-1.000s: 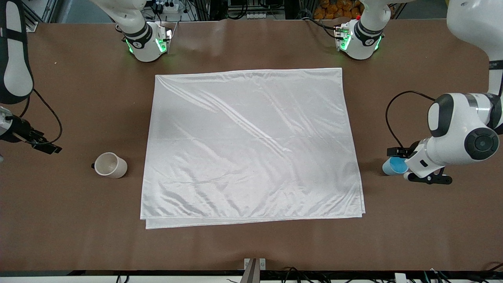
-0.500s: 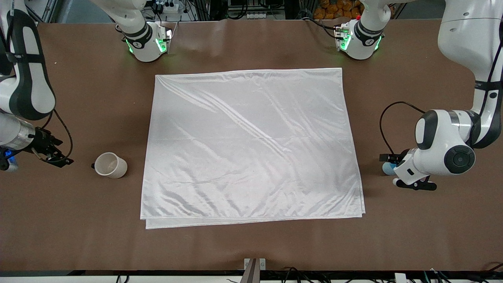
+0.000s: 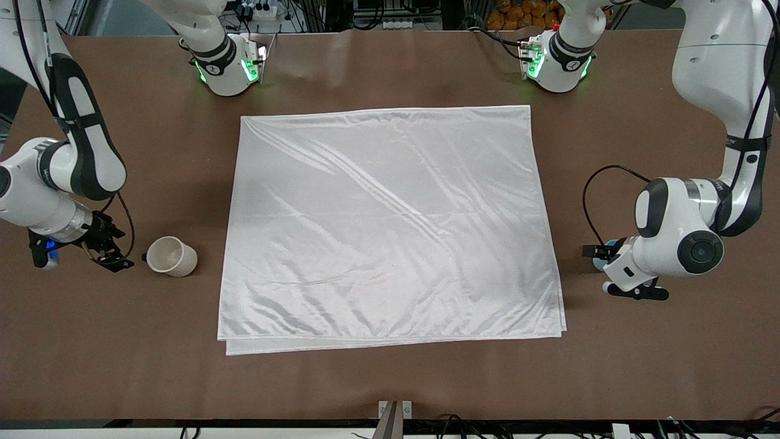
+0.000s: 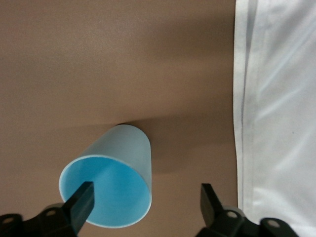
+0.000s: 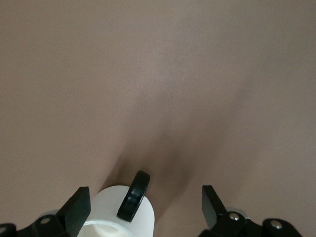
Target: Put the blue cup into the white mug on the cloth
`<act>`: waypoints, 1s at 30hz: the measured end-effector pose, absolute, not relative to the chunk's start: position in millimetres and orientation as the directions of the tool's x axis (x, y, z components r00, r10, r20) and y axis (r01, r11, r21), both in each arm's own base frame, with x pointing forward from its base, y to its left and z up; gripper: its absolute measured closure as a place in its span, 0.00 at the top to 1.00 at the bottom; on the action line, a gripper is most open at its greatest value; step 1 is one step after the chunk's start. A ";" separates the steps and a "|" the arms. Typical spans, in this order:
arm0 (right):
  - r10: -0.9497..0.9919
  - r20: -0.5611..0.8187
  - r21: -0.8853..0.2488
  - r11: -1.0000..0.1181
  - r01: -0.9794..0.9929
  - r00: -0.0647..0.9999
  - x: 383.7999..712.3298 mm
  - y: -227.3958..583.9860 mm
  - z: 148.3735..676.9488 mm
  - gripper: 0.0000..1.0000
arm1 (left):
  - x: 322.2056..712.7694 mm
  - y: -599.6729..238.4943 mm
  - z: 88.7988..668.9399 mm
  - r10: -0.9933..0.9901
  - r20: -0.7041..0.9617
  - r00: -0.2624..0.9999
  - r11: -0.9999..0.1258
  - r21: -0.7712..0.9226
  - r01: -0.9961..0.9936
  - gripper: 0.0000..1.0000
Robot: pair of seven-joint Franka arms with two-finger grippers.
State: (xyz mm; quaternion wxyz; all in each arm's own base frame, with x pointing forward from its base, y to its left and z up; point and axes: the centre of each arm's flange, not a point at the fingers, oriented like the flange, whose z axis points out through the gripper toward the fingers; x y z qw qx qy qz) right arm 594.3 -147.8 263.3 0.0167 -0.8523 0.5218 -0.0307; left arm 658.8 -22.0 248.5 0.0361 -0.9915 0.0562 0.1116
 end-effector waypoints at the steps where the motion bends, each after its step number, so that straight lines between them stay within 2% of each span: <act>1: -0.895 0.033 -0.060 -0.446 -0.893 0.445 595.4 -145.7 261.5 1.00 | 658.8 -22.1 246.8 -0.097 -0.225 0.969 -0.992 -0.060 -0.113 0.89; 6: -0.908 0.023 -0.054 -0.420 -0.906 0.419 600.6 -138.7 251.9 0.98 | 659.7 -22.3 241.0 -0.061 -0.219 0.974 -0.995 -0.067 -0.077 0.67; 8: -0.912 0.018 -0.049 -0.411 -0.910 0.411 601.9 -138.4 246.8 0.92 | 660.1 -22.4 240.7 -0.047 -0.216 0.975 -0.996 -0.070 -0.063 0.58; 10: -0.917 0.014 -0.044 -0.399 -0.916 0.399 602.8 -138.8 241.2 0.90 | 660.3 -22.4 241.0 -0.038 -0.214 0.976 -0.996 -0.071 -0.055 0.49; 11: -0.919 0.011 -0.041 -0.394 -0.918 0.394 603.2 -138.8 237.8 0.90 | 660.5 -22.4 241.2 -0.036 -0.213 0.976 -0.996 -0.072 -0.052 0.39; 12: -0.921 0.008 -0.037 -0.389 -0.920 0.389 603.4 -138.8 234.7 0.89 | 660.6 -22.4 241.4 -0.034 -0.213 0.977 -0.996 -0.072 -0.051 0.34; 13: -0.922 0.006 -0.035 -0.386 -0.922 0.386 603.8 -138.9 231.8 0.81 | 660.8 -22.4 241.6 -0.033 -0.212 0.977 -0.996 -0.073 -0.050 0.30; 15: -0.924 0.003 -0.031 -0.382 -0.924 0.382 604.9 -139.2 227.3 0.72 | 661.1 -22.3 242.0 -0.032 -0.211 0.977 -0.996 -0.073 -0.049 0.21; 19: -0.925 0.002 -0.030 -0.381 -0.924 0.381 607.8 -139.8 224.0 0.70 | 662.2 -22.1 243.6 -0.031 -0.207 0.978 -0.996 -0.073 -0.047 0.04; 22: -0.925 0.003 -0.032 -0.381 -0.924 0.381 609.2 -140.0 224.4 0.57 | 664.8 -22.1 247.1 -0.031 -0.199 0.980 -0.996 -0.073 -0.046 0.04; 23: -0.925 0.004 -0.033 -0.381 -0.924 0.381 609.6 -140.0 224.8 0.46 | 665.7 -22.0 248.4 -0.031 -0.196 0.980 -0.996 -0.073 -0.046 0.04; 24: -0.924 0.004 -0.034 -0.381 -0.924 0.381 610.0 -139.9 225.2 0.46 | 666.3 -22.0 249.2 -0.031 -0.194 0.981 -0.996 -0.073 -0.046 0.04; 25: -0.924 0.005 -0.035 -0.381 -0.924 0.381 610.3 -139.8 225.5 0.36 | 666.9 -21.9 250.0 -0.031 -0.192 0.981 -0.996 -0.073 -0.045 0.04; 28: -0.924 0.005 -0.036 -0.382 -0.923 0.382 611.1 -139.5 226.3 0.21 | 668.1 -21.8 251.7 -0.030 -0.188 0.982 -0.996 -0.073 -0.045 0.04; 30: -0.924 0.005 -0.037 -0.383 -0.923 0.383 611.4 -139.1 226.5 0.19 | 669.4 -21.9 253.5 -0.030 -0.183 0.983 -0.996 -0.074 -0.044 0.04</act>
